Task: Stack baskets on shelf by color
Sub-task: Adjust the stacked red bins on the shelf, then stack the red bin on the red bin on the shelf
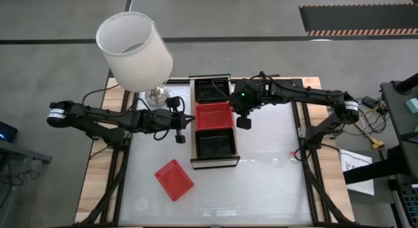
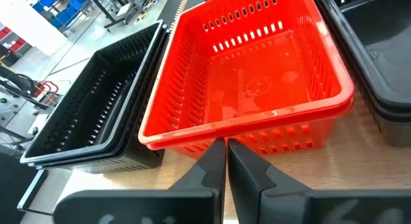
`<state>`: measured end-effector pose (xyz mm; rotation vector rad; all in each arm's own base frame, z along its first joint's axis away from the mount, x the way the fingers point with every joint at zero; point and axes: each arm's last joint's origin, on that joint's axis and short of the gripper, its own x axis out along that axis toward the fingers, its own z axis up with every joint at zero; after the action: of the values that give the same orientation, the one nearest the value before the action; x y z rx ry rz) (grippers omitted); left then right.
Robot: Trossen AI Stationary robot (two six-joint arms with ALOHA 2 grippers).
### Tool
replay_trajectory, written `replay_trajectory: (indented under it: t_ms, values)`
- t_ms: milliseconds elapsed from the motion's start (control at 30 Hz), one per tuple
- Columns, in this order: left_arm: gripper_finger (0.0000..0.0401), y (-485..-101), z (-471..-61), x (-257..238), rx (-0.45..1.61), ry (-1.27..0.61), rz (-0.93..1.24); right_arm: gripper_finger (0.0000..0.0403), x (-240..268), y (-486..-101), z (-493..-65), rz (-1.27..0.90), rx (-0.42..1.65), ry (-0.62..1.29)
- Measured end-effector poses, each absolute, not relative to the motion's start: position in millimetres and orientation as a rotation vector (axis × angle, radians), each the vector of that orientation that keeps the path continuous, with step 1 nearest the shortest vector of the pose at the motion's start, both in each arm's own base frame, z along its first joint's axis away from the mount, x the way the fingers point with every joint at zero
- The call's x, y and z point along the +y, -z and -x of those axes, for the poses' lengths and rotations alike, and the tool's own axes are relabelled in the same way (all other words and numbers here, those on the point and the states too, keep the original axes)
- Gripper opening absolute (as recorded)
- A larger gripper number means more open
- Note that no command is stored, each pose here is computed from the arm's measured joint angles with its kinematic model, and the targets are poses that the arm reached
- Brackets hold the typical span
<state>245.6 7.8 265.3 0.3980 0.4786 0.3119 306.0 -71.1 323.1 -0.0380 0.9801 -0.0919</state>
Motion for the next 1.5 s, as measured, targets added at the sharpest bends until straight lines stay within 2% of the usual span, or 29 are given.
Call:
replay_trajectory:
  t_ms: [267, 533, 833, 1000, 1167, 1300, 1433, 1500]
  values:
    - [0.0, -265, -246, 8, 0.48, -0.313, -0.391, 0.0009, -70, -327, -302, 0.056, 0.976, 0.13]
    - [0.0, -281, -234, -4, 0.426, -0.298, -0.25, 0.0009, -55, -350, -277, 0.072, 0.92, 0.134]
    - [0.0, -284, -223, -50, 0.385, -0.209, -0.151, 0.0009, -14, -340, -244, 0.129, 0.871, 0.084]
    - [0.0, -287, -213, -78, 0.419, -0.166, 0.044, 0.0009, 0, -332, -234, 0.192, 0.842, 0.106]
    - [0.0, -283, -206, -98, 0.581, -0.217, 0.261, 0.0008, 7, -327, -229, 0.214, 0.798, 0.076]
    - [0.0, -275, -203, -110, 0.83, -0.302, 0.404, 0.0009, 8, -322, -227, 0.228, 0.778, 0.066]
    - [0.0, -261, -207, -130, 1.167, -0.222, 0.406, 0.0009, 8, -318, -226, 0.23, 0.791, 0.066]
    - [0.0, -250, -210, -139, 1.268, -0.174, 0.391, 0.0009, 8, -316, -226, 0.229, 0.797, 0.066]
